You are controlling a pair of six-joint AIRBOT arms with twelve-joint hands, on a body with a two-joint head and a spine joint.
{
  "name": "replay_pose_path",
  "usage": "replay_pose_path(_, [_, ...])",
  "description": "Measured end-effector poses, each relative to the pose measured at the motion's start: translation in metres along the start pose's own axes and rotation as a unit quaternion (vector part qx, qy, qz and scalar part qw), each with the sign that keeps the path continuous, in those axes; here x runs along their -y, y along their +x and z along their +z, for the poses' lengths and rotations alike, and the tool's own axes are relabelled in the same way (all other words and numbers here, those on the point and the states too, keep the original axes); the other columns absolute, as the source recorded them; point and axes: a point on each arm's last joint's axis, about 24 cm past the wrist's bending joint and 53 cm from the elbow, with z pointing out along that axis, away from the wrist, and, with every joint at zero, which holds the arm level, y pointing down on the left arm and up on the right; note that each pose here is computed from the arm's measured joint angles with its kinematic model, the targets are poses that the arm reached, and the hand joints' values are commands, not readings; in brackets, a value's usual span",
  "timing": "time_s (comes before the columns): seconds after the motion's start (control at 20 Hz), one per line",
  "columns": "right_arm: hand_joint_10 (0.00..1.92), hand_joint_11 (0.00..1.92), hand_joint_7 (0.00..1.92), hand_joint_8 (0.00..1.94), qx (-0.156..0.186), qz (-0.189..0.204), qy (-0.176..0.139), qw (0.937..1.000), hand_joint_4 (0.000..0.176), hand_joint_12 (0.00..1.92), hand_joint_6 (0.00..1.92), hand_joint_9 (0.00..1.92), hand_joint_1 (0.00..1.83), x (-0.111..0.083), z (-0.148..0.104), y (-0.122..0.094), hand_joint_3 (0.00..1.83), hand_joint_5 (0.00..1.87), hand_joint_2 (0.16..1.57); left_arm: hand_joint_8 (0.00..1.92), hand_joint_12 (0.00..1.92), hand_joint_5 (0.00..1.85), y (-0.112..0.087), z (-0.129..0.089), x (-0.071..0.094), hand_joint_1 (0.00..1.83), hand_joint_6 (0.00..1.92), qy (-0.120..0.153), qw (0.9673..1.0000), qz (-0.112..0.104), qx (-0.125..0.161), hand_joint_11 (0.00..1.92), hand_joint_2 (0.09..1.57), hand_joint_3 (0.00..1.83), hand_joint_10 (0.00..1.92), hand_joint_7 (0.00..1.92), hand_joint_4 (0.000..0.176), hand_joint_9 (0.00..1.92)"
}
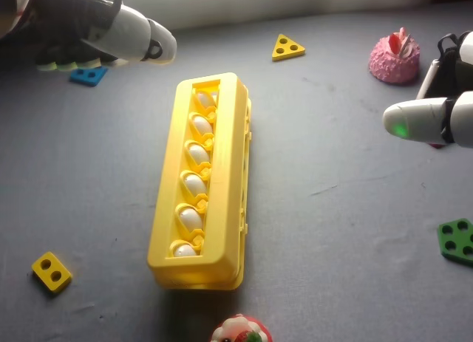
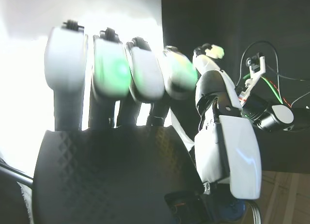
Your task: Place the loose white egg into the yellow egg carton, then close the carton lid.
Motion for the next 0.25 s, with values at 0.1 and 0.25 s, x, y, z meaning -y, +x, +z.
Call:
replay_pose_path(0.1, [1.92, 1.71, 1.61, 1.94, -0.001, 0.0, -0.001, 1.0, 0.176, 1.92, 1.92, 1.65, 0.15, -0.0007, 0.0, 0.0007, 0.01, 1.49, 1.27, 1.92, 1.92, 1.31, -0.0013, -0.0003, 0.0018, 0.18, 1.92, 0.003, 1.0, 0.0, 0.002, 1.28, 1.33, 0.0, 1.92, 1.35, 0.0, 1.33])
replay_pose_path(0.25, [1.92, 1.66, 1.59, 1.94, 0.0, 0.0, -0.001, 1.0, 0.176, 1.92, 1.92, 1.62, 0.14, -0.0007, 0.0, 0.0007, 0.0, 1.45, 1.27, 1.92, 1.92, 1.3, -0.0022, -0.0008, 0.0044, 0.16, 1.92, 0.007, 1.0, -0.003, 0.002, 1.28, 1.32, 0.0, 1.92, 1.35, 0.0, 1.33])
